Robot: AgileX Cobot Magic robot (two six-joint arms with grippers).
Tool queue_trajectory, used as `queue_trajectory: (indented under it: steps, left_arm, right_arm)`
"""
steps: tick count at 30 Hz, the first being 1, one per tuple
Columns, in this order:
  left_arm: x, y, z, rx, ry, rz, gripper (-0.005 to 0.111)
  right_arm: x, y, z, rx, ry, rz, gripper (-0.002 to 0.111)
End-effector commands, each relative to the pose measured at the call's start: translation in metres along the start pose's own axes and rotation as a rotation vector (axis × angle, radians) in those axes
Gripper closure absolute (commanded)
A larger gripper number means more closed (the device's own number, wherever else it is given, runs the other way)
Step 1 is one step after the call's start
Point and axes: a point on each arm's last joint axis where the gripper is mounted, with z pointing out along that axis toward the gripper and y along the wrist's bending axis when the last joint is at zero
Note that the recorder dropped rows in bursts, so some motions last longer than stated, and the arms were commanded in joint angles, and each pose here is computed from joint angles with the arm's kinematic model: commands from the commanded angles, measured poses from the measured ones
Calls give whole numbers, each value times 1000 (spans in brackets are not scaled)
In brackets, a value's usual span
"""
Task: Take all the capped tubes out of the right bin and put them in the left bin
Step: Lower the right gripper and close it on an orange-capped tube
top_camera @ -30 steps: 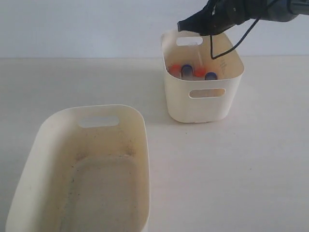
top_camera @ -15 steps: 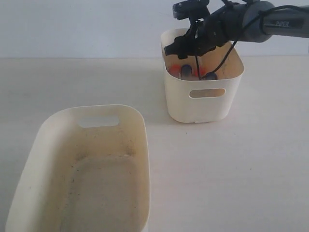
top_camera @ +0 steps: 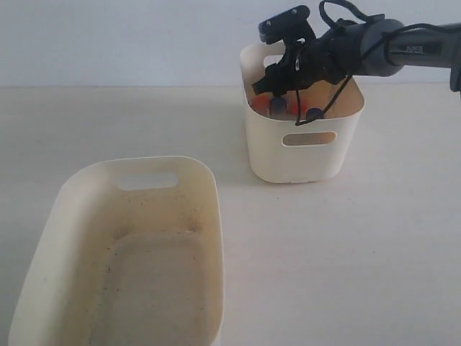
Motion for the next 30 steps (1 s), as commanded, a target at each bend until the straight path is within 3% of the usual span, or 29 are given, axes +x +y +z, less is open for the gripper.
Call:
queue_trajectory:
  steps: [1,8,18,30]
  left_arm:
    - [-3,0,-1,-1,-21,-13,102]
    - [-3,0,-1,-1,-21,-13,102]
    - [-3,0,-1,-1,-21,-13,102]
    - [-3,0,-1,-1,-21,-13,102]
  right_arm:
    - [7,-2,8,-7,-12,11,50]
    - [16,3,18,-28,-26,9,54]
    - [17,3,19,-23,-27,-53,108]
    - [-12,-7,-7,0,-82,-31,108]
